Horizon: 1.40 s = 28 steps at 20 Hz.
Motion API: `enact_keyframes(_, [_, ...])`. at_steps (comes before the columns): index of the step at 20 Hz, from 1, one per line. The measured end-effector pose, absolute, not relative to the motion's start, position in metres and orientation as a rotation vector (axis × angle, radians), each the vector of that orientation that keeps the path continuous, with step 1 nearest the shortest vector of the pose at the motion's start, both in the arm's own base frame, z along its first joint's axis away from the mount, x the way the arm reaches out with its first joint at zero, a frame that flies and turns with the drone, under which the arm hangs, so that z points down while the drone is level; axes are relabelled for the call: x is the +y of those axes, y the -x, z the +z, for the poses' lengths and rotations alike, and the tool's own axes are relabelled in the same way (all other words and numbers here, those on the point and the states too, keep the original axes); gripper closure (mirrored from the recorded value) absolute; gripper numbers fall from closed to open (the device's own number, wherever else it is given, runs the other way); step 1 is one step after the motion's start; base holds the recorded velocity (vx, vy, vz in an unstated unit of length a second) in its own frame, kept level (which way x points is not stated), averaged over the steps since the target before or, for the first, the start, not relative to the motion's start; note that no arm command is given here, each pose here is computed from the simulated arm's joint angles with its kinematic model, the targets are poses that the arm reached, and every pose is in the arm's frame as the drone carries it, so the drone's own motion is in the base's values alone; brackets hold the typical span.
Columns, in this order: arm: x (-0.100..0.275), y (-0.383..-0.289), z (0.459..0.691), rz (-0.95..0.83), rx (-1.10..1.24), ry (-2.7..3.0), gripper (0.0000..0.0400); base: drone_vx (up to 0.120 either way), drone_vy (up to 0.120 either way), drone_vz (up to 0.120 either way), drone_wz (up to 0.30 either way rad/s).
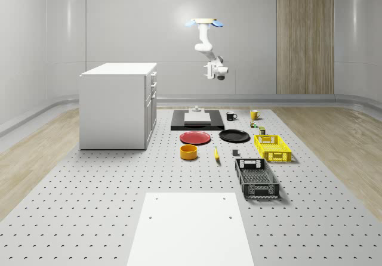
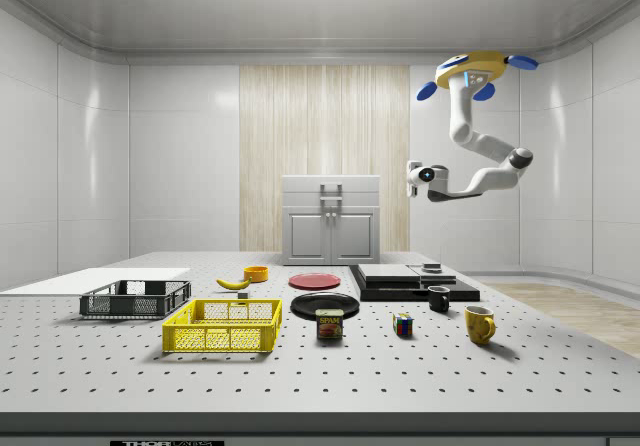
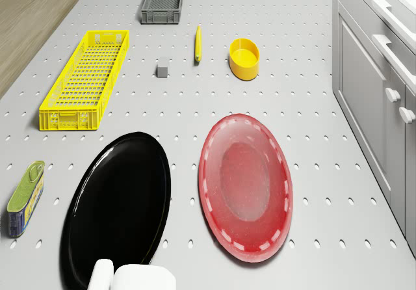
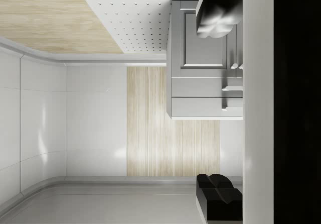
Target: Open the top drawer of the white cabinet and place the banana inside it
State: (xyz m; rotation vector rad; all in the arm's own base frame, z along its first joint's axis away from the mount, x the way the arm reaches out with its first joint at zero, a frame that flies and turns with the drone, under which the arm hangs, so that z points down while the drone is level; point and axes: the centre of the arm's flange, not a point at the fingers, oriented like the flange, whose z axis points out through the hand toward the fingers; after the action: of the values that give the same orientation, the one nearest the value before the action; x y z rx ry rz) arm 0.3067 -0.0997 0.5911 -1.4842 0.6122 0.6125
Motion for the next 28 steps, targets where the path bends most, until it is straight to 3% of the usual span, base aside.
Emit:
enact_keyframes(4, [-0.0997,-0.3067,0.5911,0.612,0.612,1.484,0.0000,0.120,-0.110,0.000,0.000])
enact_keyframes(17, [-0.0997,-0.3067,0.5911,0.613,0.612,1.484,0.0000,0.120,-0.003,0.000,0.000])
enact_keyframes(28, [-0.0997,-0.3067,0.5911,0.613,0.613,1.484,0.0000,0.120,-0.120,0.000,0.000])
